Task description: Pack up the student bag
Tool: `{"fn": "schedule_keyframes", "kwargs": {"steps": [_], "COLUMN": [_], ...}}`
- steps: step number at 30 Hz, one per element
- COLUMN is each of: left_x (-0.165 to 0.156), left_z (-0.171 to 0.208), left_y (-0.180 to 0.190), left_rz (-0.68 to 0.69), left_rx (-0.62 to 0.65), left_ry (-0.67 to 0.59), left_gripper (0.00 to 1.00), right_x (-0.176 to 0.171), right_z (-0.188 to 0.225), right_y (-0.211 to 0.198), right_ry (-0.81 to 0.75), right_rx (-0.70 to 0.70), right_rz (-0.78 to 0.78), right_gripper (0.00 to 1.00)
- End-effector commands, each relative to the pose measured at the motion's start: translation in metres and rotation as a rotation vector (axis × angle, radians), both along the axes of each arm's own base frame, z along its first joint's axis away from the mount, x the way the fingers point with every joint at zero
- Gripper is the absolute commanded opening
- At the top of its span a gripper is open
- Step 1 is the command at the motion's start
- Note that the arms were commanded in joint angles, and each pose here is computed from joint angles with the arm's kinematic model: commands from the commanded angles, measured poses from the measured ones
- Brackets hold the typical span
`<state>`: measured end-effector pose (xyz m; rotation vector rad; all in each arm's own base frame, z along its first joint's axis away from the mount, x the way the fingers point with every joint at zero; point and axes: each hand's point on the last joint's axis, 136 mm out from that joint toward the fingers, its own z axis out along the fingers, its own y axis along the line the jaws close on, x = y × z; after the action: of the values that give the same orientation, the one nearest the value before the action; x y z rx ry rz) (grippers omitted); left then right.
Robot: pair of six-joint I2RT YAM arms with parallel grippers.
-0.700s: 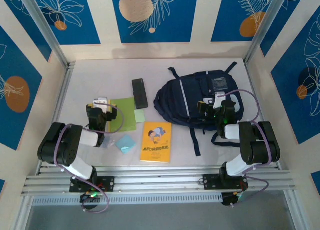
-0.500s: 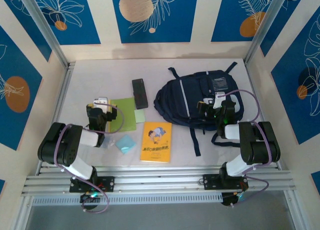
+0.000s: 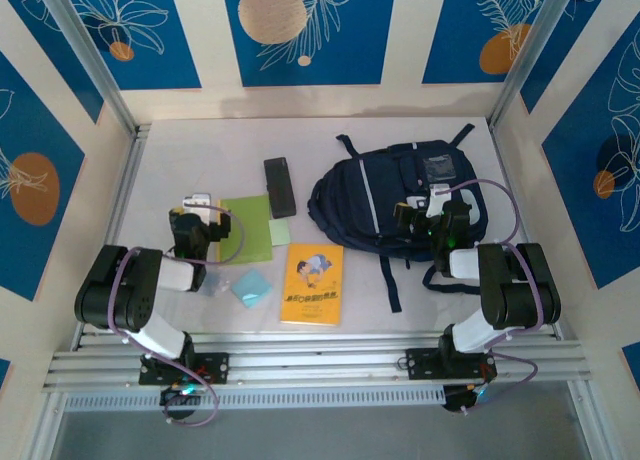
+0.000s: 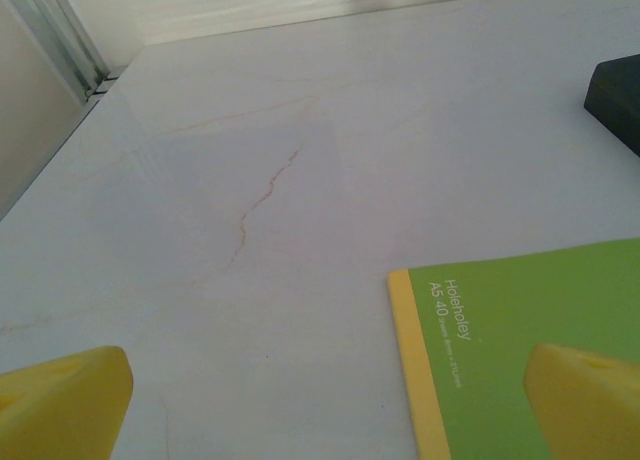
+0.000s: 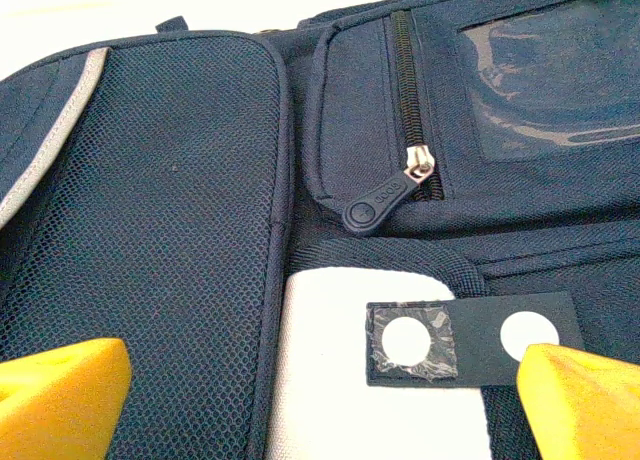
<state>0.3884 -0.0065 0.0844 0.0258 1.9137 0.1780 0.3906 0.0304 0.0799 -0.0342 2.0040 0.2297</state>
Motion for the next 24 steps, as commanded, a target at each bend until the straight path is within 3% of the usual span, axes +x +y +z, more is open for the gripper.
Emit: {"fn": "schedule_keyframes", "kwargs": {"steps": [1,19,24], "left_x": [0.006,0.005,0.005], "left_z": [0.010,0.012,0.035], "left_y": [-0.001,-0.002,-0.009], "left_rz": [-0.012,-0.010,-0.035], "left_rx": [-0.026,-0.018,0.014], "left_ry": [-0.027,-0.034,0.002], "left_gripper": [1.00,1.00,1.00], "right_x": [0.006,0.006,0.010], "right_z": [0.014,0.015,0.025], "right_y": [0.000,0.000,-0.013], "right_ry": [-0.044,-0.050,0.007], "right_rx": [0.000,-0.004,-0.030], "right_rz": [0.006,0.003,-0.095], "right_gripper": [0.99,0.99,0.99]}}
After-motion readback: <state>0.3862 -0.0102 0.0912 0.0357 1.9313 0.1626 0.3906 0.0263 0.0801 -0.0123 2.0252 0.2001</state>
